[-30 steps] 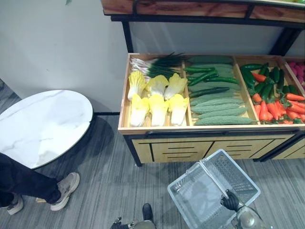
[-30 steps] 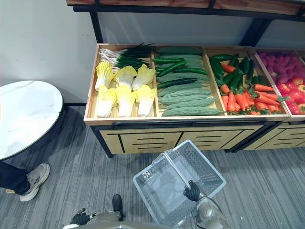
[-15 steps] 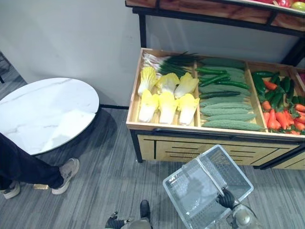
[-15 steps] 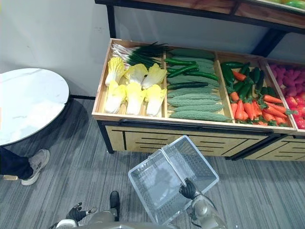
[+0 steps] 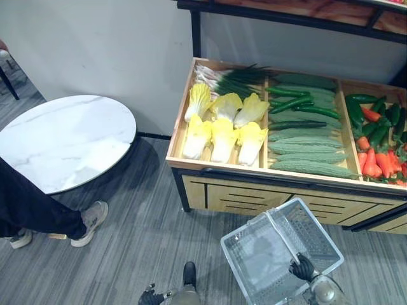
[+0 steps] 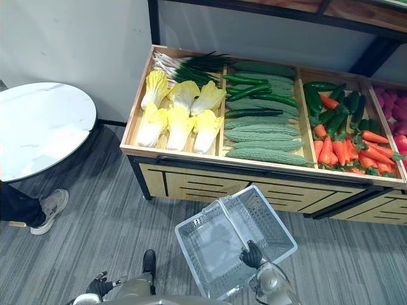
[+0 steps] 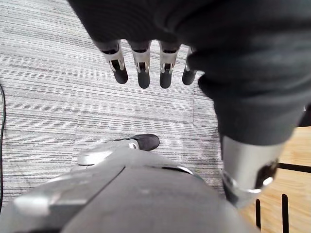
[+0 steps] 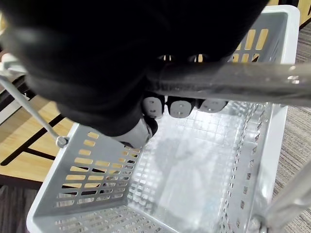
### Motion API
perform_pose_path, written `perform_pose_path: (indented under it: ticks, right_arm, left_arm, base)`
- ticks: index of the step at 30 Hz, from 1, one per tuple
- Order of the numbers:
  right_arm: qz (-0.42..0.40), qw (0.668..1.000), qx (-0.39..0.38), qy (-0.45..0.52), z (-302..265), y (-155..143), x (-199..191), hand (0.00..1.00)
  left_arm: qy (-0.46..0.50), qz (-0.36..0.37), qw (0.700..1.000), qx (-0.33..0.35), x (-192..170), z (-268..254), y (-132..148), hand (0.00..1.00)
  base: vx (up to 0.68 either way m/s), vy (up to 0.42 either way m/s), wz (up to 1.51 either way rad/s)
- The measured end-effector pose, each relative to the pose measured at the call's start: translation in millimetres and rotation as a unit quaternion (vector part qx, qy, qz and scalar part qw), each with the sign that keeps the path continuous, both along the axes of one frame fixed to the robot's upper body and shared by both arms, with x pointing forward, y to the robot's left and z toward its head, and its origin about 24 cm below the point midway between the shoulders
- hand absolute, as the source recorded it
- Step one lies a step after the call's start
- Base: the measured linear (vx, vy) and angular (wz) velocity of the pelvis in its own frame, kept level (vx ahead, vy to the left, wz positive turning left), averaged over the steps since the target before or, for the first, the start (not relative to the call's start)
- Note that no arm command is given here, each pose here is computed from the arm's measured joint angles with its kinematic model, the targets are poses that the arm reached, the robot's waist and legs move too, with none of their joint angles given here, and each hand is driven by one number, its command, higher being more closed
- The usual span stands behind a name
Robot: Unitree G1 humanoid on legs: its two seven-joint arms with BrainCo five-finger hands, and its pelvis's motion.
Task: Pick vegetable in the basket
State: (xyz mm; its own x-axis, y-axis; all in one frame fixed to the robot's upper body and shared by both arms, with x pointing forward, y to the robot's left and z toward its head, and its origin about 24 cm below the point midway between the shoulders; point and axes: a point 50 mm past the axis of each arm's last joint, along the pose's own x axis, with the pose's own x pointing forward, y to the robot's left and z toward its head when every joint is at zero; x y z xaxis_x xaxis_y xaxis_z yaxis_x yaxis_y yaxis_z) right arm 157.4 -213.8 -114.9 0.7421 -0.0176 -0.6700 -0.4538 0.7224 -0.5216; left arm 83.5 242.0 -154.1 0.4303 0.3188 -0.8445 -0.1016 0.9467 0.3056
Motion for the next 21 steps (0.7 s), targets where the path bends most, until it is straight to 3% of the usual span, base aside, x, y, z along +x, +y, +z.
perform_pose_path:
  ticks: [13,21]
  right_arm:
    - [-0.009,1.0,0.009,0.012,-5,2,-3,1.0]
    - [-0.127,0.991,-0.021,-0.021,8,-46,-1,1.0]
  left_arm:
    - [0.016,-0.01,1.0,0.002,-7,-2,2,0.0]
    - [0.031,-0.036,0.999,-0.002,-12,-5,-5,0.0]
  base:
    - [0.02,-0.009,-0.13]
    - [0.02,0.046,-0.16]
